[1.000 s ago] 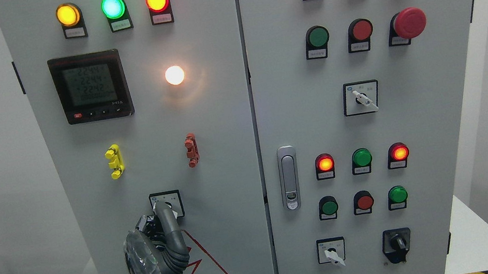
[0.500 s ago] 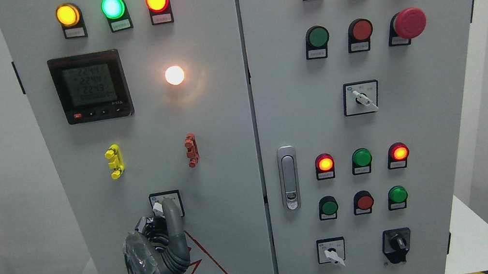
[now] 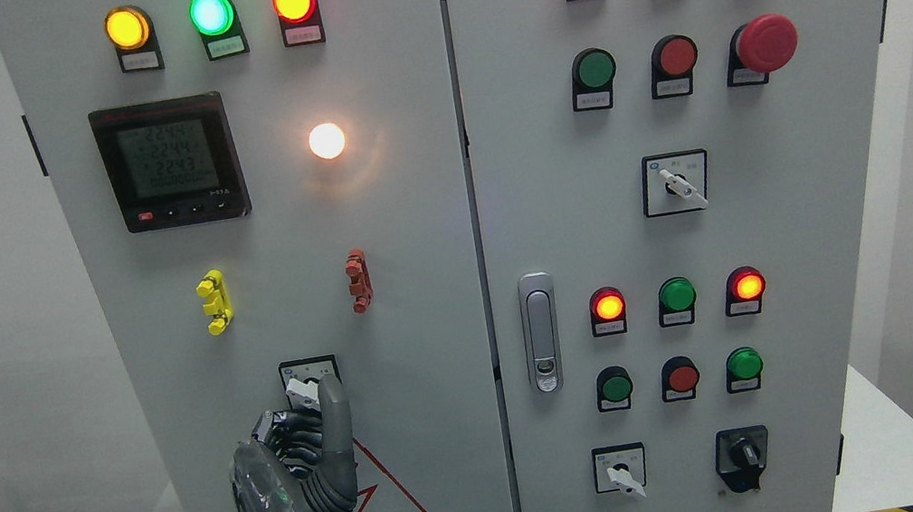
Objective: Turn on light switch 1
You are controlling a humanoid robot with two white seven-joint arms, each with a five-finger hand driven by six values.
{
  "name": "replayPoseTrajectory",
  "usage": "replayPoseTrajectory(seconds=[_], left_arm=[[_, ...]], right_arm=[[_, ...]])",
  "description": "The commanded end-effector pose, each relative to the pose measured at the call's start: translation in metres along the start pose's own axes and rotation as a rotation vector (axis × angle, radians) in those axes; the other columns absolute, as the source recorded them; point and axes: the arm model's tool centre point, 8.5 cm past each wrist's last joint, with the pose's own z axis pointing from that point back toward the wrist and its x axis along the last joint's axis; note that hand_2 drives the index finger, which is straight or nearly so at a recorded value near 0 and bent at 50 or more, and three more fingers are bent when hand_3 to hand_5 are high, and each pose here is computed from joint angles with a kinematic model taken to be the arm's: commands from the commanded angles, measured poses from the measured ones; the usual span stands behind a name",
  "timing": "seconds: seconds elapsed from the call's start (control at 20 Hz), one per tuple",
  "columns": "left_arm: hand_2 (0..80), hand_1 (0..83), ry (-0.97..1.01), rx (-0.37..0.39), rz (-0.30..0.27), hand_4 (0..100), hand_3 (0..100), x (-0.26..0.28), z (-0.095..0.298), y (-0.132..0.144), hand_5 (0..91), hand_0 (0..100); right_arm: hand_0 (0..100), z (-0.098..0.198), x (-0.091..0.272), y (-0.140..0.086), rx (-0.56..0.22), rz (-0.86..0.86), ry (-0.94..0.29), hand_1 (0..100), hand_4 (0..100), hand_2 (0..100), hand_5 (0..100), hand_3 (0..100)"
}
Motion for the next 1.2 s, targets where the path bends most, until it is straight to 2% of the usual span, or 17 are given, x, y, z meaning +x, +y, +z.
replayPoseTrajectory(seconds=[0.0,0.15,0.3,0.5,0.65,0.75,0.9,1.0,1.1,1.15], left_arm=[[63.8,25.5,-0.02,0.029,0.045,86,85,-0.007,0.005,0.017,77.4,0],[65.4,27.7,-0.023,0.067,0.067,87,87,-0.028,0.006,0.037,78.3,1],[66.5,29.4,-0.037,0.046,0.068,88,89,-0.073,0.018,0.074,79.3,4],[63.9,24.3,-0.081,0.007,0.021,88,90,-0.152,0.045,0.148,74.4,7],[56.9,21.2,-0.015,0.056,-0.023,84,87,-0.213,0.077,0.22,61.6,7],[50.7,19.4,0.086,0.133,-0.067,80,79,-0.252,0.107,0.274,45.8,7],[40.2,17.2,0.21,0.186,-0.109,66,59,-0.3,0.159,0.335,28.4,11],[27.5,14.1,0.3,0.202,-0.149,55,48,-0.329,0.2,0.365,18.7,14],[17.8,10.8,0.418,0.219,-0.169,46,38,-0.356,0.245,0.385,14.6,17],[16.0,9.3,0.469,0.216,-0.178,44,36,-0.364,0.262,0.394,13.3,18]], right_arm=[[12,0.0,0.0,0.0,0.005,-0.018,-0.002,39,0,0,0,0],[12,0.0,0.0,0.0,0.005,-0.018,-0.002,39,0,0,0,0],[12,0.0,0.0,0.0,0.005,-0.017,-0.003,39,0,0,0,0],[12,0.0,0.0,0.0,0.005,-0.017,-0.002,39,0,0,0,0],[12,0.0,0.0,0.0,0.005,-0.018,-0.002,39,0,0,0,0],[12,0.0,0.0,0.0,0.005,-0.017,-0.002,39,0,0,0,0],[12,0.0,0.0,0.0,0.005,-0.017,-0.002,39,0,0,0,0],[12,0.0,0.0,0.001,0.007,-0.018,-0.002,39,0,0,0,0],[12,0.0,0.0,0.001,0.007,-0.018,-0.003,39,0,0,0,0],[12,0.0,0.0,0.001,0.007,-0.018,-0.003,39,0,0,0,0]])
